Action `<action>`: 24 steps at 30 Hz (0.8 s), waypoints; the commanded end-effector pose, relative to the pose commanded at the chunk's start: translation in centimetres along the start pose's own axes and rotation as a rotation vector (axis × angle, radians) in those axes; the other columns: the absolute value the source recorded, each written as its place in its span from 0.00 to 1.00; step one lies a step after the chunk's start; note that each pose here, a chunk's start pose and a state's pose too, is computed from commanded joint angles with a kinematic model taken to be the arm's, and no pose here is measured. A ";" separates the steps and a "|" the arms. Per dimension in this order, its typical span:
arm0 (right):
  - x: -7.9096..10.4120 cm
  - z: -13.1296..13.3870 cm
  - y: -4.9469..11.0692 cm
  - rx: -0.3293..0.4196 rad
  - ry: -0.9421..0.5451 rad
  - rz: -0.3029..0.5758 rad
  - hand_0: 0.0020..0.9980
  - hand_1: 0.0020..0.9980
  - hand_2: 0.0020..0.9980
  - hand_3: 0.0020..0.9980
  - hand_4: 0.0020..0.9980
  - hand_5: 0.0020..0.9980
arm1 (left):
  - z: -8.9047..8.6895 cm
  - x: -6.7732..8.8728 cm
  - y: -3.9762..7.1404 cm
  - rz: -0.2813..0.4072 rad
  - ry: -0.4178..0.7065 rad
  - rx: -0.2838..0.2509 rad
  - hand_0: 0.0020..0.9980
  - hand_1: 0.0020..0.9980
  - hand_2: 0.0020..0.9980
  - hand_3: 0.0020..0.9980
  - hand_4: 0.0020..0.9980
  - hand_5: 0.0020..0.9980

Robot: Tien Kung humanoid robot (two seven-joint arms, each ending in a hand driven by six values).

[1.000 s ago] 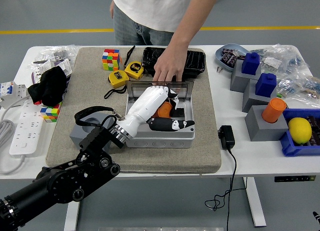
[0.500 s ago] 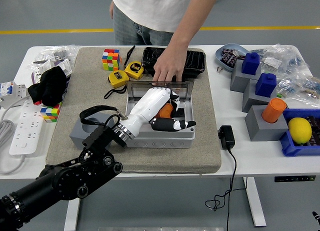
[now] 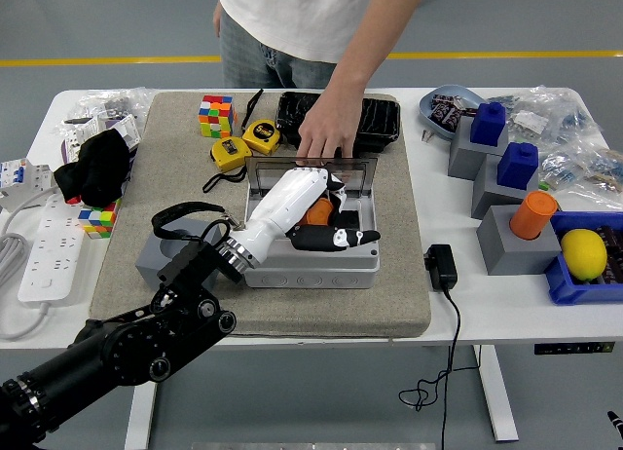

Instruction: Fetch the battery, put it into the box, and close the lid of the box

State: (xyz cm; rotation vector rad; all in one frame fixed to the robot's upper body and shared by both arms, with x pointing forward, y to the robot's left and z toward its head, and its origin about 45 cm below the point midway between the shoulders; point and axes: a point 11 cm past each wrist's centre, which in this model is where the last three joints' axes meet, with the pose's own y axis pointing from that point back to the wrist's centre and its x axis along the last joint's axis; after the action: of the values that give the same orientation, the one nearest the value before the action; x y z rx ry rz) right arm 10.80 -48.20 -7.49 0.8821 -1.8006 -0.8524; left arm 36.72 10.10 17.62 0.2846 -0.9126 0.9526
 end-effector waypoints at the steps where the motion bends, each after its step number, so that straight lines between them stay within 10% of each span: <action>1: 0.0 0.0 0.0 0.000 0.000 0.000 1.00 0.97 0.88 0.76 1.00 0.87 | 0.0 0.0 0.0 -0.002 0.000 0.001 0.16 0.06 0.09 0.13 1.00 0.79; 8: 0.1 0.0 0.0 -0.001 -0.002 0.002 1.00 0.97 0.89 0.76 1.00 0.87 | -0.4 -0.2 0.2 -0.019 0.002 0.015 0.23 0.13 0.15 0.20 1.00 0.82; 9: 0.1 0.0 0.0 -0.001 -0.002 0.002 1.00 0.97 0.88 0.76 1.00 0.87 | -0.4 -0.3 0.2 -0.021 0.001 0.017 0.32 0.33 0.23 0.32 1.00 0.83; 14: 0.0 0.1 0.0 -0.001 -0.003 -0.001 1.00 0.97 0.88 0.76 1.00 0.87 | -0.5 -0.2 0.2 -0.025 -0.002 0.019 0.32 0.33 0.23 0.32 1.00 0.83; 15: 0.0 0.1 0.0 -0.001 -0.003 -0.001 1.00 0.97 0.88 0.76 1.00 0.86 | -0.5 -0.2 0.2 -0.025 -0.003 0.018 0.49 0.55 0.47 0.48 1.00 0.84; 24: 0.0 0.0 0.0 -0.001 -0.004 -0.001 1.00 0.97 0.88 0.76 1.00 0.86 | -0.4 0.1 0.1 -0.021 -0.012 0.012 0.50 0.54 0.48 0.48 1.00 0.84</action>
State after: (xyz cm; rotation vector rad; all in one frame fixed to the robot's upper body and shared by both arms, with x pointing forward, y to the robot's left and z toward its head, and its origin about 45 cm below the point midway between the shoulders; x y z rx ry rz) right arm 10.76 -48.19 -7.51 0.8818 -1.8026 -0.8561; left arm 36.88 10.48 17.40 0.3098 -0.9132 0.9377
